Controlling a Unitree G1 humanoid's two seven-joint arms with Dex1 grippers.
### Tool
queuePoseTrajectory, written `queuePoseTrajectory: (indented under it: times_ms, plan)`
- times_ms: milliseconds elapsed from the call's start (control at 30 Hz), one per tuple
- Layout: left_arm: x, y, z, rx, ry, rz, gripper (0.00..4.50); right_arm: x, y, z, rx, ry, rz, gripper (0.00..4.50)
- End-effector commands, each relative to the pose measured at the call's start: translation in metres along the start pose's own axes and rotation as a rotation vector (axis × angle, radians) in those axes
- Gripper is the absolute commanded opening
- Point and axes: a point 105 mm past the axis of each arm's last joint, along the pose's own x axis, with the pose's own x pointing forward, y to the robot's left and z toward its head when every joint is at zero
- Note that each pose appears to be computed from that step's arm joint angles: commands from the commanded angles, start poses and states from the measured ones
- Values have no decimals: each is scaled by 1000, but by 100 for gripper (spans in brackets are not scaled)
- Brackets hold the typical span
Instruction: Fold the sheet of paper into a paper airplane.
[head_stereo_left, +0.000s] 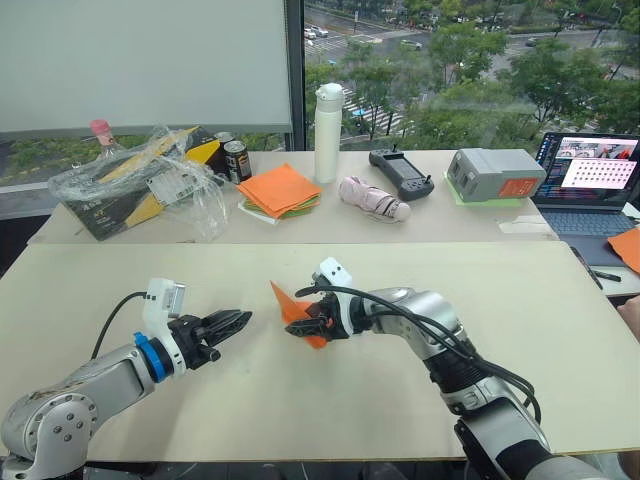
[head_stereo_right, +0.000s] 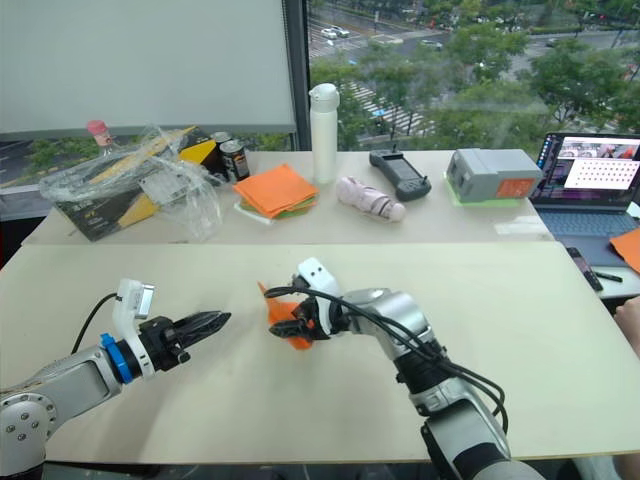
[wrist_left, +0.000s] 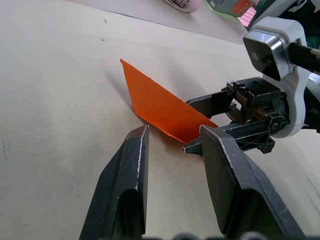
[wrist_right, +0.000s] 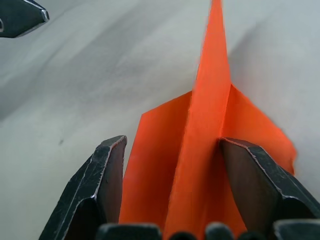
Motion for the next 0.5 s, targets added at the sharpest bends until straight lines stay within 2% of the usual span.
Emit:
queuePoseTrajectory:
  times_ms: [33, 300, 500]
  plan:
    - [-4, -7, 11, 42, -35, -15, 173, -6, 11, 14, 17, -58, 59, 324]
    - [-4, -7, 10, 42, -32, -18, 173, -9, 7, 24, 66, -91, 50, 324]
    - [-3, -8, 10, 40, -31, -21, 173, -8, 3, 21, 39, -76, 18, 324]
